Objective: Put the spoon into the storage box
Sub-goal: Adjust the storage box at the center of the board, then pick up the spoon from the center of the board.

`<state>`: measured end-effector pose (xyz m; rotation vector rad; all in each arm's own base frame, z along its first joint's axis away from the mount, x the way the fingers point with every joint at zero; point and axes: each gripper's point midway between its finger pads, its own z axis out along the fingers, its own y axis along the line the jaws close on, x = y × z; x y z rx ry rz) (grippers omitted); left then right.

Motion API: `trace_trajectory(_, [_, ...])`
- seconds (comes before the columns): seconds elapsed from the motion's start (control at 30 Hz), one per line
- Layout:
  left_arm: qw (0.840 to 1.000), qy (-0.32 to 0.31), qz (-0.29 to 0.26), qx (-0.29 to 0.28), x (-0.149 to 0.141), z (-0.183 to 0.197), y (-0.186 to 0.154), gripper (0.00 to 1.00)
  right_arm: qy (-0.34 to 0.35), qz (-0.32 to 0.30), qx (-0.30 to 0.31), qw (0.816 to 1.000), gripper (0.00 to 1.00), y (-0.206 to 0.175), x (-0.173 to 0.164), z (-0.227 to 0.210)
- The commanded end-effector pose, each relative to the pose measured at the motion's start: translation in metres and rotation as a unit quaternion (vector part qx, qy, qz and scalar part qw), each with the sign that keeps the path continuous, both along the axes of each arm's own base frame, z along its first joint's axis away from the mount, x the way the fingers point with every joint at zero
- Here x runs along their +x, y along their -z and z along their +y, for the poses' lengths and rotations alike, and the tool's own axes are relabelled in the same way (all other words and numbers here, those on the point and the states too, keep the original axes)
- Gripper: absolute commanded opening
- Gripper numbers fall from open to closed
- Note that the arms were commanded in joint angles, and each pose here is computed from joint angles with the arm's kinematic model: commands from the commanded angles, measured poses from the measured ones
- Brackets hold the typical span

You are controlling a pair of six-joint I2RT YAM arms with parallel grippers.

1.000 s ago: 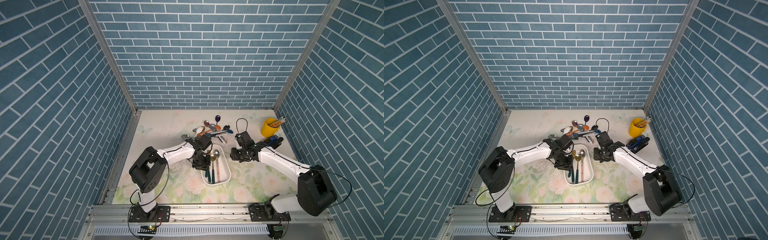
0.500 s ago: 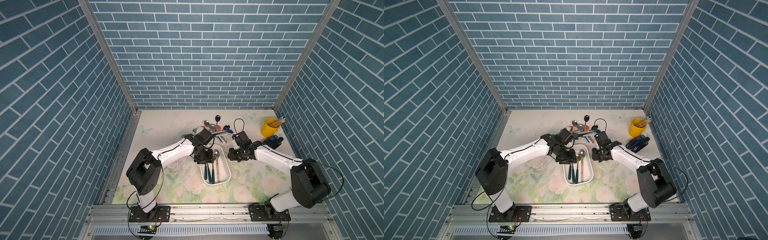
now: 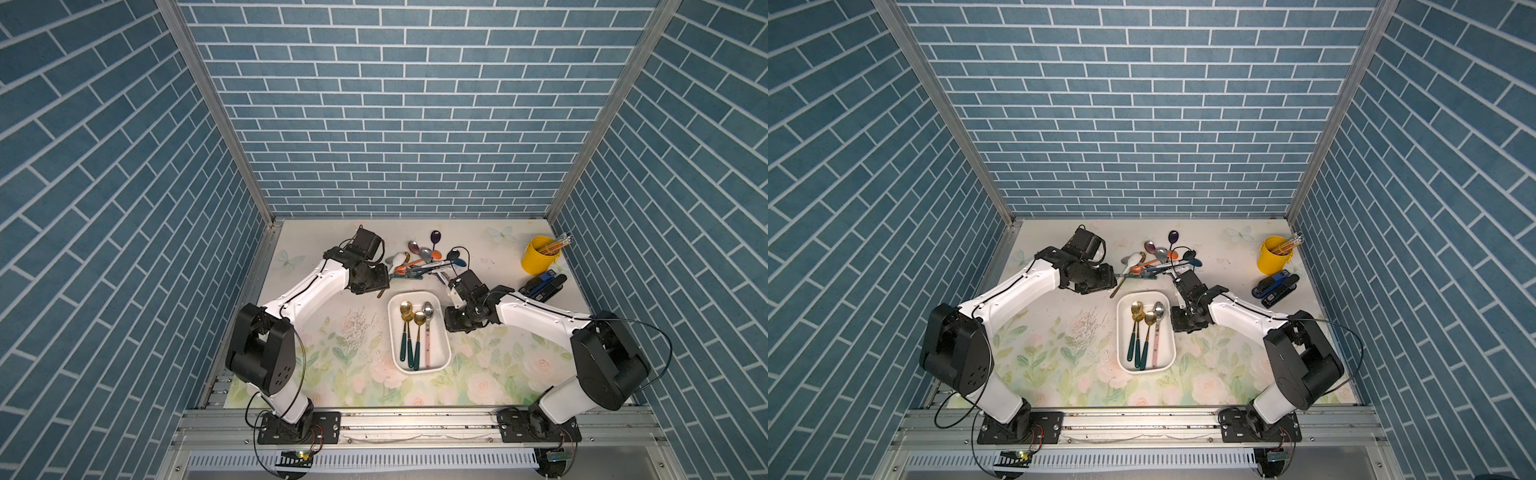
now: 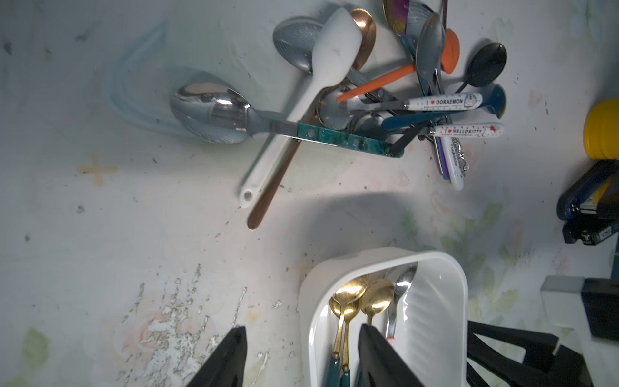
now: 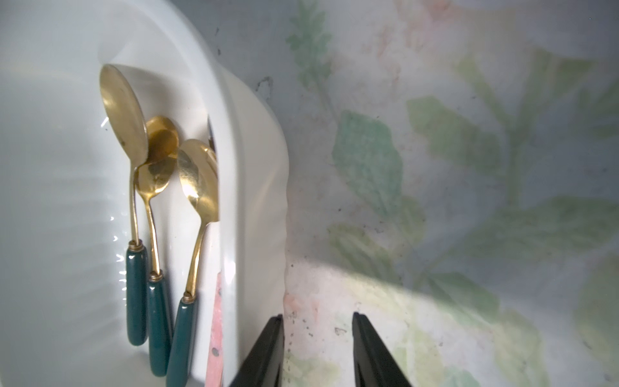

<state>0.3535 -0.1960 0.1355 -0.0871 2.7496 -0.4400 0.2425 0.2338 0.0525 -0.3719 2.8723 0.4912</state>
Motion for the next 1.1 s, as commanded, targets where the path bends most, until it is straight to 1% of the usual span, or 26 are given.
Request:
trace_trajectory(0.0, [0.998, 0.021, -0.014, 0.052, 0.012, 0.013, 0.012, 0.6, 0.002, 0.017, -0.012, 1.0, 0.37, -0.004, -0.002, 0.007])
trace_trajectory(0.07, [0.996, 0.038, -0.019, 0.08, 0.018, 0.017, 0.016, 0.6, -0.002, 0.004, -0.037, 0.999, 0.38, -0.008, 0.005, 0.0])
trace_trajectory(0.17, [0.992, 0.052, -0.023, 0.116, 0.027, 0.023, 0.02, 0.6, -0.002, -0.025, -0.066, 0.997, 0.38, -0.025, 0.025, -0.013])
trace_trajectory(0.23, [0.99, 0.052, -0.034, 0.127, 0.033, 0.026, 0.019, 0.6, 0.003, -0.043, -0.07, 0.997, 0.38, -0.04, 0.042, -0.023])
trace_trajectory(0.33, [0.99, 0.048, -0.04, 0.123, 0.038, 0.029, 0.019, 0.6, -0.01, -0.078, -0.069, 0.995, 0.38, -0.062, 0.069, -0.031])
trace_trajectory(0.47, [0.994, 0.039, -0.027, 0.102, 0.039, 0.03, 0.031, 0.6, -0.098, -0.119, -0.064, 0.986, 0.38, -0.076, 0.101, -0.007])
trace_trajectory(0.6, [0.996, 0.03, -0.018, 0.084, 0.034, 0.031, 0.039, 0.6, -0.164, -0.176, -0.068, 0.968, 0.38, -0.084, 0.142, 0.02])
trace_trajectory(0.63, [0.996, 0.027, -0.018, 0.078, 0.033, 0.032, 0.038, 0.6, -0.183, -0.184, -0.052, 0.964, 0.37, -0.086, 0.147, 0.032])
trace_trajectory(0.7, [0.997, 0.02, -0.01, 0.073, 0.027, 0.038, 0.042, 0.61, -0.216, -0.202, -0.041, 0.954, 0.37, -0.086, 0.159, 0.051])
trace_trajectory(0.77, [0.997, 0.011, -0.006, 0.074, 0.023, 0.046, 0.044, 0.61, -0.246, -0.215, -0.043, 0.944, 0.37, -0.083, 0.167, 0.066])
trace_trajectory(0.83, [0.997, 0.004, -0.003, 0.073, 0.017, 0.053, 0.046, 0.61, -0.269, -0.224, -0.058, 0.935, 0.37, -0.074, 0.172, 0.079])
trace_trajectory(0.93, [0.998, -0.007, 0.003, 0.07, 0.011, 0.063, 0.049, 0.61, -0.305, -0.236, -0.072, 0.92, 0.37, -0.058, 0.171, 0.102])
trace_trajectory(1.07, [0.997, -0.015, 0.008, 0.069, 0.006, 0.07, 0.051, 0.62, -0.313, -0.252, -0.063, 0.913, 0.37, -0.045, 0.176, 0.123])
